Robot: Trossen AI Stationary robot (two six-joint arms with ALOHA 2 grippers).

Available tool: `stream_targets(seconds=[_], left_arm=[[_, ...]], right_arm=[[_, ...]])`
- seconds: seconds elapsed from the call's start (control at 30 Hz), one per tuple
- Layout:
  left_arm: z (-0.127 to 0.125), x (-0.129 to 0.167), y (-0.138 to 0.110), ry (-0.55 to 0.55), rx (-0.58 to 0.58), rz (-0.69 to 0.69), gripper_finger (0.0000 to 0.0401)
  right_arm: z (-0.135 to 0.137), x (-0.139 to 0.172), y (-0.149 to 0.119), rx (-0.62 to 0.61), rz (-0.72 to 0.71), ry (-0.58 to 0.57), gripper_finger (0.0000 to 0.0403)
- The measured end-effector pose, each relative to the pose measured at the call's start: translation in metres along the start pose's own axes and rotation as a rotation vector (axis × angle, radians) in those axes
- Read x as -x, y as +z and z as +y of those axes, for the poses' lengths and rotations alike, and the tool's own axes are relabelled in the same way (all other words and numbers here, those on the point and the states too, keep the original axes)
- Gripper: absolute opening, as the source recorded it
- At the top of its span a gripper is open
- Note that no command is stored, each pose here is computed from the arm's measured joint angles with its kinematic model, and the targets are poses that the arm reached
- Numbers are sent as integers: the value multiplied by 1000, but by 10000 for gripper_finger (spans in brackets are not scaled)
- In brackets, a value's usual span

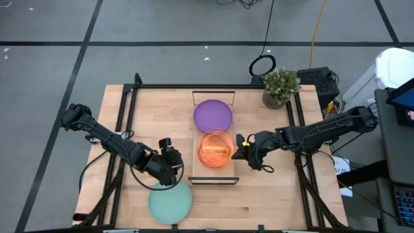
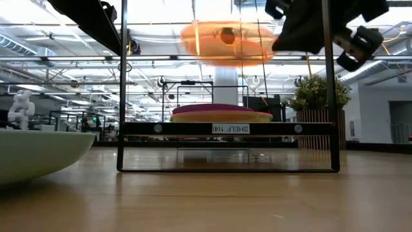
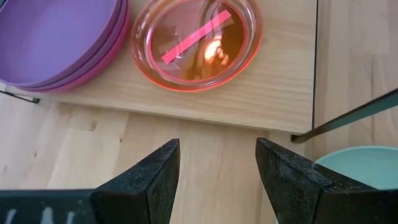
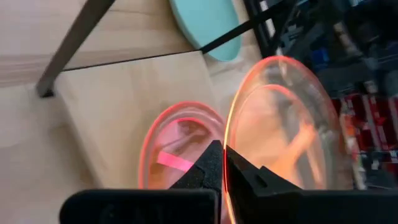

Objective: Place and stack plates onto a shelf
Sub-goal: Stack the orange plate on top of the light pink plate on the shelf

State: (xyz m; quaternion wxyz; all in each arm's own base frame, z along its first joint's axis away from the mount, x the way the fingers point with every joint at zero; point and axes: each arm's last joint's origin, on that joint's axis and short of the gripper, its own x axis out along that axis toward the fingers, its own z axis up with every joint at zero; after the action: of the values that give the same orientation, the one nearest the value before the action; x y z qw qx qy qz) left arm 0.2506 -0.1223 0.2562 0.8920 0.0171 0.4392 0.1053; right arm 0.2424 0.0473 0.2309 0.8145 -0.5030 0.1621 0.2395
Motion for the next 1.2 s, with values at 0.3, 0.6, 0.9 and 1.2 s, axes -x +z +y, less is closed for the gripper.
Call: stream_targets(seconds=[0.3, 0.6, 0.9, 1.2], left_arm=[[0, 0, 0, 13, 5, -8, 216], [0, 0, 0, 15, 10, -9, 216], [0, 0, 0, 15, 14, -9, 216], [0, 0, 0, 15, 23, -9, 216]], right_arm=[[17, -22, -18, -66, -3, 72, 0], [29, -46, -27, -70, 16, 105, 0], [35, -55, -32, -76, 34, 132, 3], [34, -55, -33, -116, 70, 112, 41]])
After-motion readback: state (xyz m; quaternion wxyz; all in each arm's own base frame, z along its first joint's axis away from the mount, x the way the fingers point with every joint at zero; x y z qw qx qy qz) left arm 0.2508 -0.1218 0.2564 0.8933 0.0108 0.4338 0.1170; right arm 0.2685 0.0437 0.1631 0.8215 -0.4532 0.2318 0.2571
